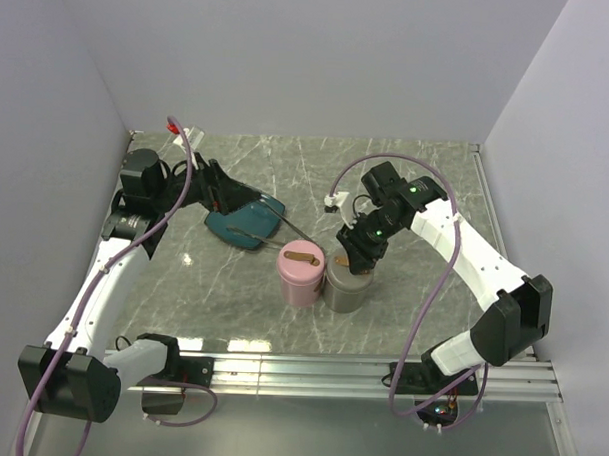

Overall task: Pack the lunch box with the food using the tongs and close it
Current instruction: Move the packing box to the center of the board.

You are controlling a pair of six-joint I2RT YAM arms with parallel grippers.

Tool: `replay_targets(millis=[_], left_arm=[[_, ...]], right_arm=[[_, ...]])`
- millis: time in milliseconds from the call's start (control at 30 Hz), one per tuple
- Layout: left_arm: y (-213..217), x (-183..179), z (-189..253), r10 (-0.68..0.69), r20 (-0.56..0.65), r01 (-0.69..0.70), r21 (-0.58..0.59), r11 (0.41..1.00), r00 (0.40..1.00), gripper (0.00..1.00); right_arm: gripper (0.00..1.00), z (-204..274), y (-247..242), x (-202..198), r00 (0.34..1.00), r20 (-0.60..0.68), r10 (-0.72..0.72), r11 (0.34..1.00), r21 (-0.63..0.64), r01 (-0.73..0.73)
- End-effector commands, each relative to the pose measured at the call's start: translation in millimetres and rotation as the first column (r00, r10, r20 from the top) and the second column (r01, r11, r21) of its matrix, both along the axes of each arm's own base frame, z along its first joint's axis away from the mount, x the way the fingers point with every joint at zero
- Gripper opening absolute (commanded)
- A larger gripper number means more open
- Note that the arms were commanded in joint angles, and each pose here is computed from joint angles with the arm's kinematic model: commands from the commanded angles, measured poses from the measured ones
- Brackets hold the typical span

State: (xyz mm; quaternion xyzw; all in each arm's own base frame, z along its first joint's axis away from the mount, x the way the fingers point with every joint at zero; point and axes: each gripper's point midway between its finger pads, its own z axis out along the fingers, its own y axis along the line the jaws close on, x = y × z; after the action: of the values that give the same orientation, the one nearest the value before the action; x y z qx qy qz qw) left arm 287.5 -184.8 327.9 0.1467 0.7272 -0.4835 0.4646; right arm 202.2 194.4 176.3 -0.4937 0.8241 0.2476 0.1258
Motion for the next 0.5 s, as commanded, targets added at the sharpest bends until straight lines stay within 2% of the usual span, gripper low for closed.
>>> replay_targets(millis=[0, 333, 433, 467], left_arm=[[-0.4, 0.0, 20.5, -0.011, 0.060, 0.011, -0.009, 1.000, 0.998, 0.99], [0.7, 2.8, 13.2, -0.002, 0.043, 0.002, 0.004, 1.000, 0.999, 0.99], [2.7, 8.3, 8.2, 0.018, 0.004, -0.018, 0.012, 1.000, 1.000, 0.99], [2.2, 10.4, -1.7, 0.012, -0.050, -0.011, 0.020, 1.000, 0.999, 0.99]], right_arm=[[0.47, -7.1, -21.2, -4.9, 1.000, -0.012, -0.029, 0.991, -0.129, 0.028], [0.53, 21.4, -14.8, 14.4, 0.994, 0.087, -0.066, 0.995, -0.072, 0.072], [0.55, 39.3, -13.8, 26.9, 0.987, 0.121, -0.105, 0.994, -0.030, 0.109], [0.58, 44.6, -16.0, 31.9, 0.984, 0.120, -0.131, 0.991, -0.011, 0.133]])
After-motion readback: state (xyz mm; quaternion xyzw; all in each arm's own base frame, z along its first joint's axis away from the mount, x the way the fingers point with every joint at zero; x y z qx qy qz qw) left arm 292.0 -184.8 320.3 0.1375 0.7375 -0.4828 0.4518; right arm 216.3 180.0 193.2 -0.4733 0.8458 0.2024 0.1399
